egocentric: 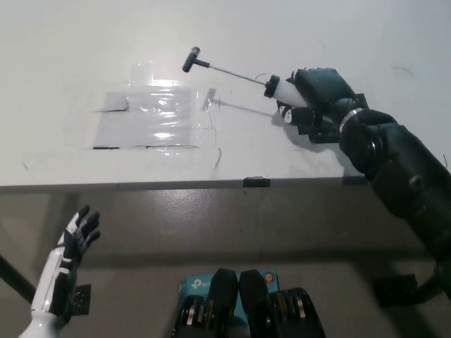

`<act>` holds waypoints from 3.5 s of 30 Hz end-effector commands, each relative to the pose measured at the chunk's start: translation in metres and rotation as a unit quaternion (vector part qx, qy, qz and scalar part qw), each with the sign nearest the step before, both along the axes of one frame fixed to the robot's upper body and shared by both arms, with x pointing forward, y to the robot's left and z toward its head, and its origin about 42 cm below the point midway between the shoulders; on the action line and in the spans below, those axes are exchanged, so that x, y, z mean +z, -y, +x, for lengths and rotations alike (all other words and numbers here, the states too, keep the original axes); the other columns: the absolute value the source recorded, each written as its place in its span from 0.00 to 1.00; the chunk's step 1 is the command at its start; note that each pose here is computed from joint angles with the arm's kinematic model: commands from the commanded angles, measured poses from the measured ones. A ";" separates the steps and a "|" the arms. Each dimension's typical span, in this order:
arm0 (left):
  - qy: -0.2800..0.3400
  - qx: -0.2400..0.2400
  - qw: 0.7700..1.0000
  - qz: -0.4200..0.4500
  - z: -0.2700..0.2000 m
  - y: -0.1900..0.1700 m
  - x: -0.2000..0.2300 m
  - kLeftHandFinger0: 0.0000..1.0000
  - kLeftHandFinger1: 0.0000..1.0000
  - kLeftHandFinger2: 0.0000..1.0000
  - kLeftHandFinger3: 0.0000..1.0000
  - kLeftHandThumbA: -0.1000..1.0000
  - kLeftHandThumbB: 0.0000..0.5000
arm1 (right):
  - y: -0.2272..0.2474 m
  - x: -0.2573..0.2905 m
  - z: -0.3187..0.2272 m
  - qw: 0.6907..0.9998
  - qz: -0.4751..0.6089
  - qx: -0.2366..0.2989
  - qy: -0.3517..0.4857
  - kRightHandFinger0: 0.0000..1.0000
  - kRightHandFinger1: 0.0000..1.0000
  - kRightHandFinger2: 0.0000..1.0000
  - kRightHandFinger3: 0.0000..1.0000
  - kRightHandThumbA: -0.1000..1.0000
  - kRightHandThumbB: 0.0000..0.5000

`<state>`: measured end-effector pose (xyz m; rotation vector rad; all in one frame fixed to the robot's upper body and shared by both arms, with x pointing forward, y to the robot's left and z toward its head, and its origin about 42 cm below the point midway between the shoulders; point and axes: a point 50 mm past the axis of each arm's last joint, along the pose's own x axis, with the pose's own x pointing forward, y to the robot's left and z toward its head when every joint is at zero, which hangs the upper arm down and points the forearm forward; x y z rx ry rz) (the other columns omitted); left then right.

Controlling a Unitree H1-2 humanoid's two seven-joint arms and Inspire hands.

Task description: The robot uses right hand to pick up a small white air pumper and uses its left hand to compress it, and then puts it on the desk

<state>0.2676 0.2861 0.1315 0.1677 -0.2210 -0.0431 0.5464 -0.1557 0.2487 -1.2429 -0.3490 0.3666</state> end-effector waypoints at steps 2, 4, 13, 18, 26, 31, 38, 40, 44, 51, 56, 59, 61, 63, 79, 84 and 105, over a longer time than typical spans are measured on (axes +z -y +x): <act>0.162 -0.010 0.986 -0.026 -0.011 -0.001 0.075 1.00 1.00 1.00 1.00 1.00 0.47 | 0.005 0.061 -0.027 0.996 0.037 0.065 0.054 0.00 0.43 0.80 0.92 0.00 0.28; 0.194 -0.007 0.980 -0.034 -0.019 0.002 0.099 1.00 1.00 1.00 1.00 1.00 0.56 | 0.004 0.067 -0.044 0.995 0.027 0.078 0.058 0.00 0.45 0.82 0.95 0.00 0.27; 0.255 -0.034 0.964 -0.067 -0.026 0.005 0.144 1.00 1.00 1.00 1.00 1.00 0.67 | 0.008 0.083 -0.089 0.991 0.017 0.113 0.064 0.03 0.56 0.85 1.00 0.00 0.21; 0.209 -0.028 0.977 -0.040 0.010 -0.005 0.132 1.00 1.00 1.00 1.00 1.00 0.59 | 0.004 0.075 -0.107 0.989 0.010 0.138 0.056 0.03 0.54 0.81 0.94 0.00 0.26; 0.185 -0.023 0.982 -0.021 0.080 0.000 0.127 1.00 1.00 1.00 1.00 1.00 0.48 | -0.008 0.082 -0.126 0.987 -0.017 0.153 0.038 0.00 0.54 0.83 0.95 0.00 0.26; 0.153 -0.019 0.988 0.017 0.096 0.014 0.114 1.00 1.00 1.00 1.00 1.00 0.53 | -0.017 0.081 -0.138 0.983 -0.059 0.169 0.049 0.02 0.55 0.83 0.93 0.00 0.34; 0.133 -0.028 0.991 -0.003 0.088 0.039 0.098 1.00 1.00 1.00 1.00 1.00 0.49 | -0.029 0.076 -0.155 0.979 -0.063 0.190 0.029 0.01 0.53 0.84 0.91 0.00 0.35; 0.137 -0.033 0.990 -0.016 0.086 0.046 0.102 1.00 1.00 1.00 1.00 1.00 0.48 | -0.028 0.079 -0.155 0.978 -0.071 0.195 0.029 0.01 0.54 0.84 0.95 0.00 0.33; 0.140 -0.039 0.989 -0.021 0.082 0.055 0.106 1.00 1.00 1.00 1.00 1.00 0.46 | -0.025 0.083 -0.151 0.980 -0.075 0.185 0.024 0.02 0.55 0.84 0.96 0.00 0.33; 0.154 -0.053 0.986 -0.032 0.078 0.071 0.116 1.00 1.00 1.00 1.00 1.00 0.50 | -0.022 0.088 -0.147 0.981 -0.079 0.174 0.026 0.03 0.56 0.86 0.91 0.00 0.34; 0.163 -0.055 0.985 -0.032 0.074 0.073 0.122 1.00 1.00 1.00 1.00 1.00 0.50 | -0.021 0.092 -0.146 0.981 -0.079 0.176 0.027 0.03 0.56 0.85 0.89 0.00 0.32; 0.166 -0.054 0.984 -0.034 0.073 0.073 0.126 1.00 1.00 1.00 1.00 1.00 0.50 | -0.021 0.094 -0.144 0.982 -0.080 0.171 0.023 0.04 0.54 0.83 0.80 0.00 0.33; 0.167 -0.053 0.984 -0.033 0.071 0.073 0.127 1.00 1.00 1.00 1.00 1.00 0.50 | -0.020 0.092 -0.142 0.981 -0.079 0.175 0.028 0.02 0.52 0.82 0.76 0.00 0.33; 0.168 -0.051 0.984 -0.031 0.070 0.074 0.129 1.00 1.00 1.00 1.00 1.00 0.51 | -0.021 0.091 -0.142 0.981 -0.079 0.177 0.028 0.02 0.52 0.83 0.77 0.00 0.34; 0.173 -0.043 0.983 -0.041 0.069 0.076 0.132 1.00 1.00 1.00 1.00 1.00 0.50 | -0.041 0.084 -0.147 0.976 -0.071 0.207 0.014 0.01 0.53 0.82 0.87 0.00 0.33; 0.177 -0.040 0.982 -0.044 0.070 0.074 0.137 1.00 1.00 1.00 1.00 1.00 0.46 | -0.047 0.086 -0.149 0.975 -0.073 0.209 0.005 0.00 0.52 0.81 0.85 0.00 0.33; 0.210 -0.047 0.975 -0.061 0.059 0.088 0.149 1.00 1.00 1.00 1.00 1.00 0.37 | -0.122 0.080 -0.141 0.963 -0.102 0.248 0.014 0.00 0.34 0.75 0.41 0.00 0.45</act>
